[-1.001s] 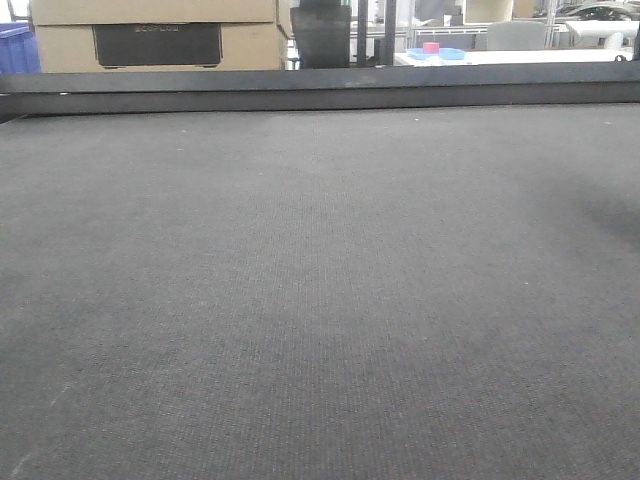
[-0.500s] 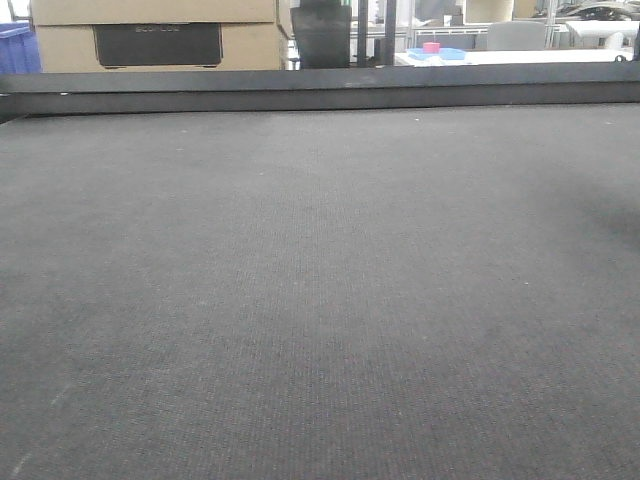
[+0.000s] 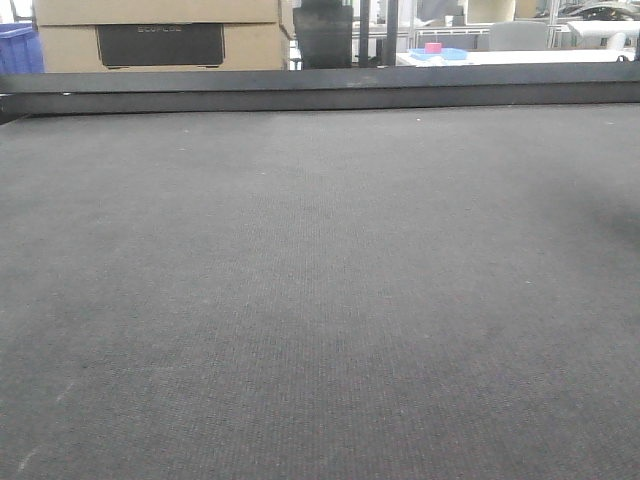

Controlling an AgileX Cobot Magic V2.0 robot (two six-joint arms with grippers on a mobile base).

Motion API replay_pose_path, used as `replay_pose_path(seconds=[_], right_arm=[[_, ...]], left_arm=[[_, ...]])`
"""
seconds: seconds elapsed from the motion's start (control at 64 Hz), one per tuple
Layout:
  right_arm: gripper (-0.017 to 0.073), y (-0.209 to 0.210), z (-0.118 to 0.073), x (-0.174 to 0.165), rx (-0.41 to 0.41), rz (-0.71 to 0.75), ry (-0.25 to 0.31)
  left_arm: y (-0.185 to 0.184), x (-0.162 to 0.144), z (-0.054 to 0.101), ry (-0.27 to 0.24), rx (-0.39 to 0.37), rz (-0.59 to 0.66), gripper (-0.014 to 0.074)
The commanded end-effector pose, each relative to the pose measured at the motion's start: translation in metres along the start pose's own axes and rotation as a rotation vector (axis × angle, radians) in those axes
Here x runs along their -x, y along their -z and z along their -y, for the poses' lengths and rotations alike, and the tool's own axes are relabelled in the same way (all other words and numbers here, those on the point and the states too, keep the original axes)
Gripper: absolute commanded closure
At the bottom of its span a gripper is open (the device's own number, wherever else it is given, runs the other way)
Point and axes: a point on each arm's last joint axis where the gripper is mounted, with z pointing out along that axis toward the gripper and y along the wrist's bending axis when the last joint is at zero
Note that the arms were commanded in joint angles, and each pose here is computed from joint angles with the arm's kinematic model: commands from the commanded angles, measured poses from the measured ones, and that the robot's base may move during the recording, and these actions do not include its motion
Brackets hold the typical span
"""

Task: Place valve from conveyor to right shelf box
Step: 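Lift both held valves up off the conveyor belt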

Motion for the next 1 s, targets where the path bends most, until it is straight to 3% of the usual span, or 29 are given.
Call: replay_pose_path(seconds=[0.0, 0.125, 0.328, 0.657, 0.985], right_arm=[[0.0713, 0.004, 0.000, -0.002, -0.014, 0.067, 0.015], [0.0713, -0.002, -0.001, -0.017, -0.017, 0.071, 0.013], [0.0713, -0.001, -0.003, -0.041, -0.023, 0.106, 0.010], [0.0713, 0.055, -0.006, -0.047, -0.045, 0.341, 0.017], [0.0713, 0.107, -0.009, -0.040, -0.060, 0.560, 0.025]], left_arm=[[0.024, -0.010, 0.014, 0.017, -0.009, 0.144, 0.0704], [0.045, -0.033, 0.029, -0.008, -0.020, 0.280, 0.0704], [0.081, -0.068, 0.035, -0.019, -0.018, 0.459, 0.0704], [0.150, -0.103, 0.038, -0.028, -0.003, 0.754, 0.0704], [0.170, -0.114, 0.039, -0.030, 0.002, 0.847, 0.0704]])
